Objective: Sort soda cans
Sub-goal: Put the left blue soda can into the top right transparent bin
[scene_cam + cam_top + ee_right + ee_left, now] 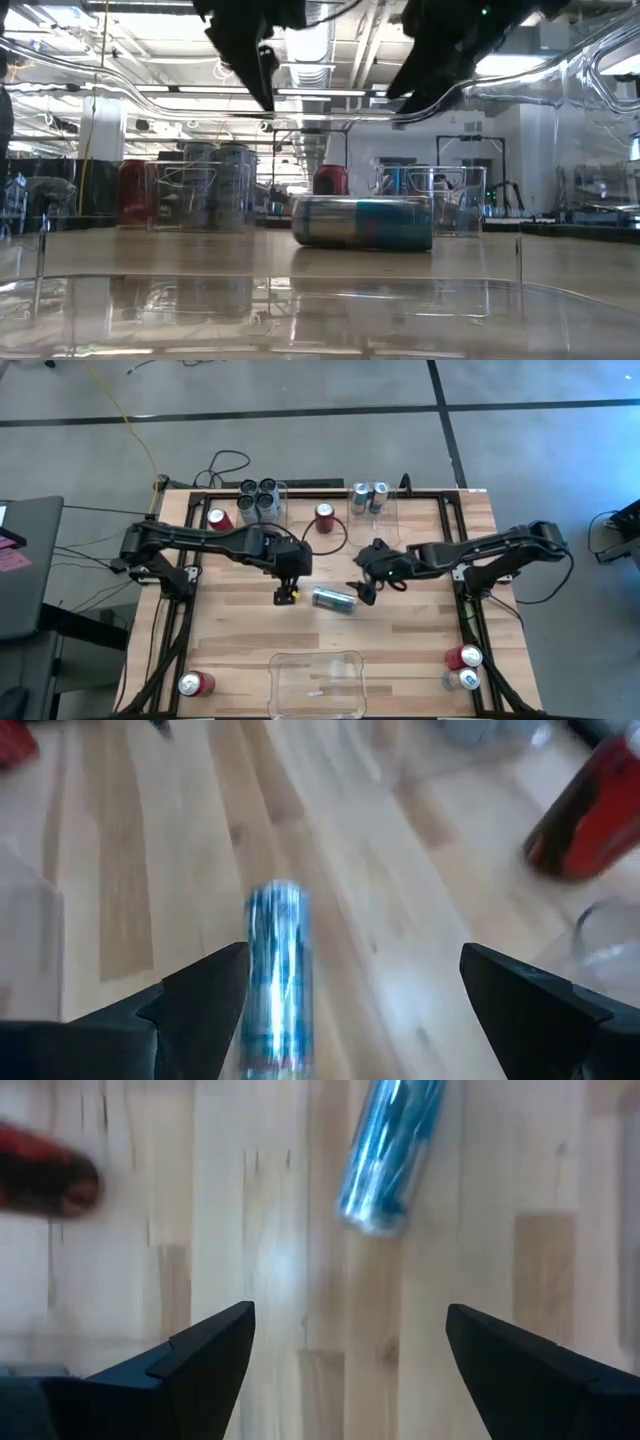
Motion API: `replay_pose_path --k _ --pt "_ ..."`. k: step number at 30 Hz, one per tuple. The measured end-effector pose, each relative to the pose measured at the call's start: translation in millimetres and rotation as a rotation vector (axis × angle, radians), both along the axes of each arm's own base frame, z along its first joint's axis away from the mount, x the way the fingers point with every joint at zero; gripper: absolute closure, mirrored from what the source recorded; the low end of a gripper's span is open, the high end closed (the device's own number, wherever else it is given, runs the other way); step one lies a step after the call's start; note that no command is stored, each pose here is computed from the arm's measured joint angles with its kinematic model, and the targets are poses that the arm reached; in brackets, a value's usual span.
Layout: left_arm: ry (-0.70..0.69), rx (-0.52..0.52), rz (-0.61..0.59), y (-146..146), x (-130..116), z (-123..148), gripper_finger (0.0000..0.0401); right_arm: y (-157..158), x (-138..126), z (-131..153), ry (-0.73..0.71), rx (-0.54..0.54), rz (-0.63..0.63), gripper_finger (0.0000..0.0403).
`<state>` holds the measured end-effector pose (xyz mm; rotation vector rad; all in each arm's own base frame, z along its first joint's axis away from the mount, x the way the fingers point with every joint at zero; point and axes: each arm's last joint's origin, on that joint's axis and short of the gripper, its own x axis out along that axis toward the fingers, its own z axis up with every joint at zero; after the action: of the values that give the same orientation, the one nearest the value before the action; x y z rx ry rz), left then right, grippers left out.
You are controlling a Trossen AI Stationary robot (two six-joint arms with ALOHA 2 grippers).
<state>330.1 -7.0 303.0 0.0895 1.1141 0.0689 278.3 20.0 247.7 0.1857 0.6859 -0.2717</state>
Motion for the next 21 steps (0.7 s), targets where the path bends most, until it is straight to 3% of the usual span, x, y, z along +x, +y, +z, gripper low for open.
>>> replay_pose_path --k 3,9,21 --pt "-0.049 0.006 -0.034 -3 4 1 0.0074 10 9 -18 0.062 0.012 0.025 0.0024" --pt "-0.02 -0.02 -0.103 -6 3 -38 0.0074 29 20 -56 0.202 0.017 0.068 0.0024" --pt "-0.187 -0.029 -0.23 -6 4 -89 0.0074 23 37 -111 0.359 0.071 0.081 0.0024"
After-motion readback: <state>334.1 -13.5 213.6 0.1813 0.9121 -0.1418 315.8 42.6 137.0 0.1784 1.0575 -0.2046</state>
